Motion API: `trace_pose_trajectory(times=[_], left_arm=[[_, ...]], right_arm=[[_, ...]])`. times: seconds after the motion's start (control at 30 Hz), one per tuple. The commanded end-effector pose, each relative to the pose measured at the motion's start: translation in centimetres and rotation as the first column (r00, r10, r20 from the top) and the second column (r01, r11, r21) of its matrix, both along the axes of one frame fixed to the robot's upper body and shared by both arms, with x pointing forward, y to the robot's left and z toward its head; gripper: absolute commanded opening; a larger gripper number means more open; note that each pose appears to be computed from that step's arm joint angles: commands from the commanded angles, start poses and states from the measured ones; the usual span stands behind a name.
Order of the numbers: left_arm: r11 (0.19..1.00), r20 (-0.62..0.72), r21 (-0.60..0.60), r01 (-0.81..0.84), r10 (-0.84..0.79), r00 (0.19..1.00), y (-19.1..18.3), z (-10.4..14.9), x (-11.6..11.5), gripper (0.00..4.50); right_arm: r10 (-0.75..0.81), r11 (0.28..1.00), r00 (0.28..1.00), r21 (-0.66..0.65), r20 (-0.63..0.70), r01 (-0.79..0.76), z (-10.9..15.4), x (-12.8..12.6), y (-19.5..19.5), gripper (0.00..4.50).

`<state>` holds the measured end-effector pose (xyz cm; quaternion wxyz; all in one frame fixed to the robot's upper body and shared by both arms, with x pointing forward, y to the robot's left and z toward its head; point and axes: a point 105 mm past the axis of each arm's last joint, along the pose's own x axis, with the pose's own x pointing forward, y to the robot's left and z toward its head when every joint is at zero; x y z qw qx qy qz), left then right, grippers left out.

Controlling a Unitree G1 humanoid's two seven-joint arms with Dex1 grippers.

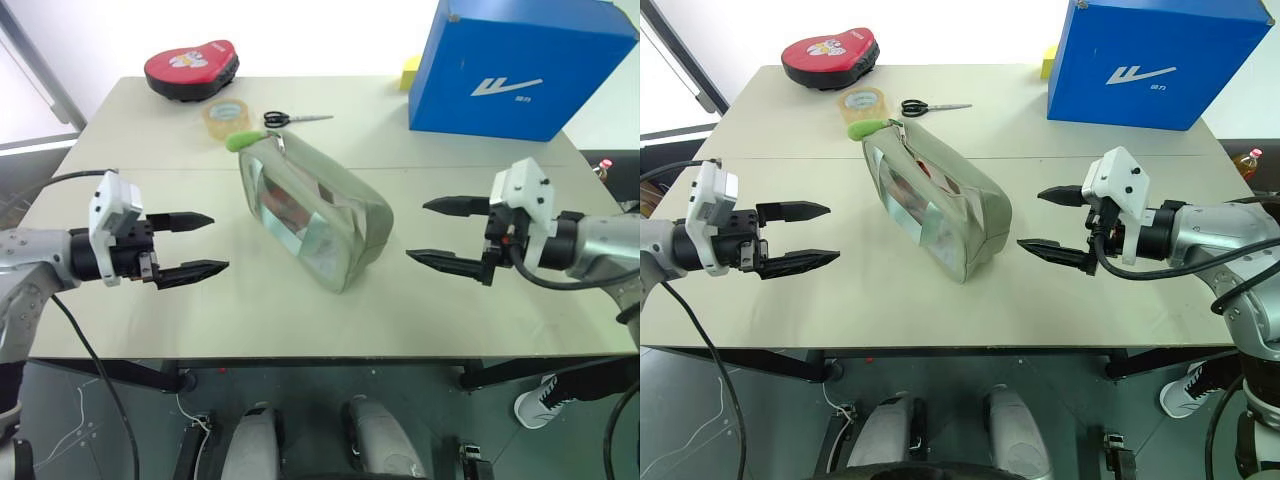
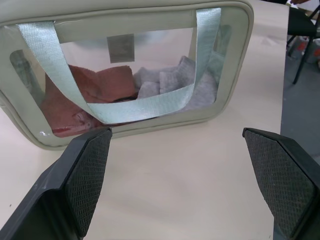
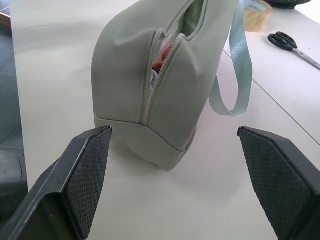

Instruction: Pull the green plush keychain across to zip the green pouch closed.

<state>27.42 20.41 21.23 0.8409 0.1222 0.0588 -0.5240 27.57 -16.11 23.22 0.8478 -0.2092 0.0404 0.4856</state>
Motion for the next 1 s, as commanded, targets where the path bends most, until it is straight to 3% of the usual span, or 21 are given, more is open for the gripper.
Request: trace_pose_trajectory(times=[0.03, 0.27, 0.43, 0.67, 0.8, 1.0], left_arm=[[1.0, 0.066, 0.009, -0.005, 0.005, 0.998, 0.4, 1.5, -0.2, 4.47], [1.0, 0.072, -0.001, 0.001, -0.001, 0.997, 0.5, 1.4, 0.0, 4.47], [1.0, 0.086, -0.006, 0.026, -0.026, 0.996, 0.3, 1.8, 0.4, 4.47], [0.998, 0.109, -0.007, 0.069, -0.068, 0.992, 0.3, 3.0, 1.0, 4.47], [0.988, 0.142, -0.083, 0.131, -0.118, 0.983, 0.2, 5.4, 0.4, 4.47], [0.966, 0.223, -0.205, 0.159, -0.112, 0.968, 0.9, 9.3, -0.3, 4.47]], right_arm=[[0.013, 1.0, 0.998, 0.011, 0.063, -0.013, 1.7, -0.4, 0.2, 4.17], [0.085, 0.993, 0.992, 0.079, 0.098, -0.093, 4.7, -0.1, 3.4, 4.17], [0.091, 0.992, 0.993, 0.079, 0.075, -0.097, 5.2, 1.2, 6.9, 4.17], [0.111, 0.991, 0.99, 0.08, -0.089, -0.104, 6.8, 3.2, 13.6, 4.17], [0.049, 0.998, 0.974, -0.013, -0.221, -0.053, 6.0, 4.4, 14.8, 4.17], [-0.009, 0.994, 0.963, -0.108, -0.269, -0.021, 4.8, 5.5, 16.0, 4.17]])
